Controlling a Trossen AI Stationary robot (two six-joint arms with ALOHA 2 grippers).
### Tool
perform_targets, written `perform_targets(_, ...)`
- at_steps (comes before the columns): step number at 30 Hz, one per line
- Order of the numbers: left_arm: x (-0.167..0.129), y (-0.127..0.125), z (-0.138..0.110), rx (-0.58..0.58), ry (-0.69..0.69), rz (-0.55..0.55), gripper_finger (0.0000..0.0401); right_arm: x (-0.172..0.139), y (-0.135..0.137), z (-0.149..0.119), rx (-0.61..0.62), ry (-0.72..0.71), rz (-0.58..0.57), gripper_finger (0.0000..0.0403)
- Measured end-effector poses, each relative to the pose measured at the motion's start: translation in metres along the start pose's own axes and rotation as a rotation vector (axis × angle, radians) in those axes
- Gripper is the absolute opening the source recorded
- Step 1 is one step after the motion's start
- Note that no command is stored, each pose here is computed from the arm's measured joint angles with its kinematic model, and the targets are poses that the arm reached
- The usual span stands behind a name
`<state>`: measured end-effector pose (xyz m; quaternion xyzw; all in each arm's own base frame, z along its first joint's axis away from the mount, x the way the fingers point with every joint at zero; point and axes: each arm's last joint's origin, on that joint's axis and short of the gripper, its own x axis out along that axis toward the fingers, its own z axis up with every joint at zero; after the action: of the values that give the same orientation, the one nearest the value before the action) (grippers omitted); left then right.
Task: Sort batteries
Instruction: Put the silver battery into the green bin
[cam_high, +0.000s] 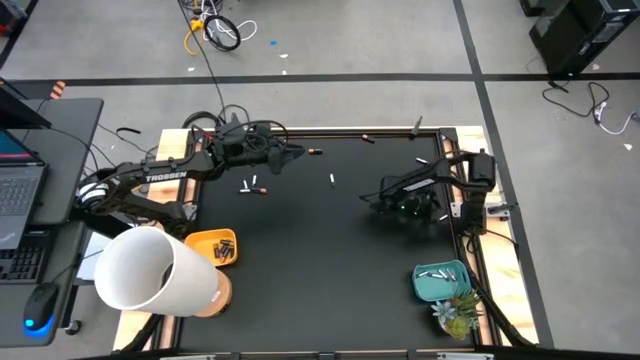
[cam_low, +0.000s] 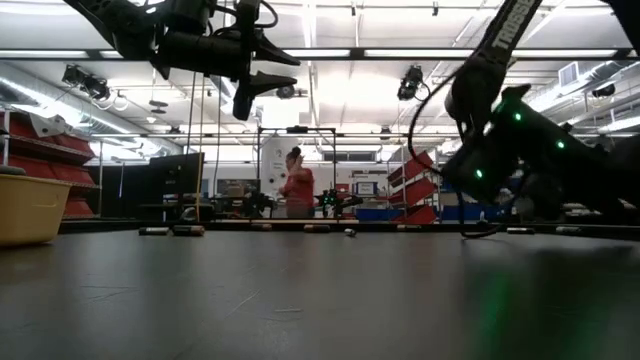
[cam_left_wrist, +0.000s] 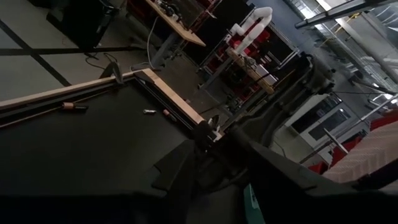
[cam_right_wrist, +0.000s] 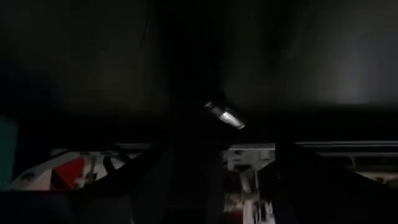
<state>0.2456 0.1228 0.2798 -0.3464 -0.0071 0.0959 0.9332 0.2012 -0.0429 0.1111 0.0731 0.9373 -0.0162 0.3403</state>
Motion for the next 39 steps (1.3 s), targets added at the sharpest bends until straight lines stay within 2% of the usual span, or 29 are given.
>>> perform_targets(3,0.000,0.000,0.000,-0.001,0.010,-0.011,0.0160,0.011,0.001,0.002,0.004,0.029,0.003,0.0276)
perform_targets(7,0.000,0.000,0.000,-0.001,0.012,-0.014,0.0160,0.014,0.001,0.010,-0.010,-0.046,-0.001,0.0269)
perform_targets(15,0.000,-0.001,-0.001,-0.007,0.020,-0.024,0.0160,0.021,0.001,0.012,-0.015,-0.076,-0.014,0.0231)
perform_targets(21,0.000,-0.001,-0.001,-0.023,0.033,-0.041,0.0160,0.021,0.000,0.012,-0.011,-0.081,-0.037,0.0180)
perform_targets(27,0.000,-0.001,-0.001,-0.022,0.033,-0.041,0.0160,0.021,-0.001,0.012,-0.009,-0.081,-0.044,0.0107)
perform_targets(35,0.000,-0.001,-0.001,-0.020,0.032,-0.041,0.0160,0.021,0.001,0.012,-0.020,-0.077,0.003,0.0016)
perform_targets(39,0.000,-0.001,-0.001,-0.020,0.032,-0.041,0.0160,0.021,0.001,0.012,-0.022,-0.076,0.018,0.0008)
